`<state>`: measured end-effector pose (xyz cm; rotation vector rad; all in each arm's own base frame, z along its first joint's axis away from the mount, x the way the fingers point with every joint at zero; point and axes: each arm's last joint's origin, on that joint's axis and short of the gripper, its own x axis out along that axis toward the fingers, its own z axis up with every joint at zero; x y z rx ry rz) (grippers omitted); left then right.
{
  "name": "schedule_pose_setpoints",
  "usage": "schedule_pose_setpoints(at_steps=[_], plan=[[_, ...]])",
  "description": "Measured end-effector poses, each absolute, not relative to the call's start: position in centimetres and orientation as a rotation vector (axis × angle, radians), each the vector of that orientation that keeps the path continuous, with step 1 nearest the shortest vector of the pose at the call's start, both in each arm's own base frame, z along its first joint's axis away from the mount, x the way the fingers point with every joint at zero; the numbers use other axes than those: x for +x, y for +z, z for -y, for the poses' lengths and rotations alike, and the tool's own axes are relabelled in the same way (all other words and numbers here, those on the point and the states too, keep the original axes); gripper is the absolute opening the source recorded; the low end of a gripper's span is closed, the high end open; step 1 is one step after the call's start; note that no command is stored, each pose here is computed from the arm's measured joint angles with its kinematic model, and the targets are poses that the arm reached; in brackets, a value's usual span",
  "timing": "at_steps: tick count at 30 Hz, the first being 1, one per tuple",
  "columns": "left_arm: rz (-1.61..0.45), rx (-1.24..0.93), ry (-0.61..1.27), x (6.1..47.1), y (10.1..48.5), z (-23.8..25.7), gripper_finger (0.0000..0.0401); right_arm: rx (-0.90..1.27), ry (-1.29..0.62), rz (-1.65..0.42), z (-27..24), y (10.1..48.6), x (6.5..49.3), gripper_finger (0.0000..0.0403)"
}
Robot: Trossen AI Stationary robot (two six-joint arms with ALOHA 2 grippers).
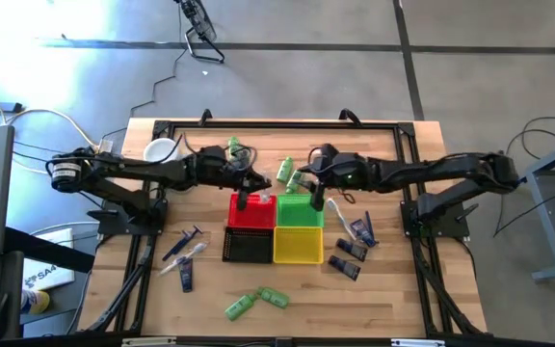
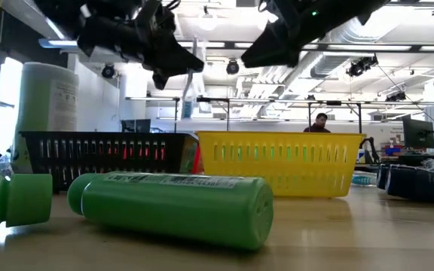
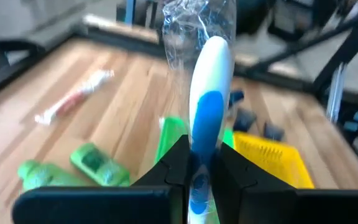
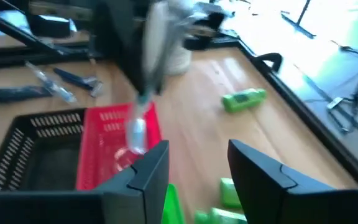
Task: Pick & Place Travel size toiletries
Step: Put the blue toothbrush into the red bin
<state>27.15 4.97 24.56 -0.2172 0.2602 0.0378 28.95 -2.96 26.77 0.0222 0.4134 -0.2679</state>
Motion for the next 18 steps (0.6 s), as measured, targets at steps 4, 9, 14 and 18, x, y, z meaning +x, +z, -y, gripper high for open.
schedule_pose_setpoints(at_steps=[4,9,14,18], plan=[[-0.41,-0.215,0.047,27.6,25.6,-4.1,0.0035,0.006,-0.318,-0.431,3.2,27.7,27.6,0.0144],[-0.564,-0.224,0.037,27.4,26.3,-3.5,0.0035,-0.011,-0.335,-0.451,3.3,28.4,26.4,0.0135],[-0.635,-0.229,0.061,27.0,26.0,-3.5,0.0035,-0.01,-0.336,-0.457,3.3,28.5,26.2,0.0129],[-0.688,-0.262,0.107,27.2,25.1,-3.6,0.0035,-0.011,-0.336,-0.464,3.3,28.4,26.1,0.0128]])
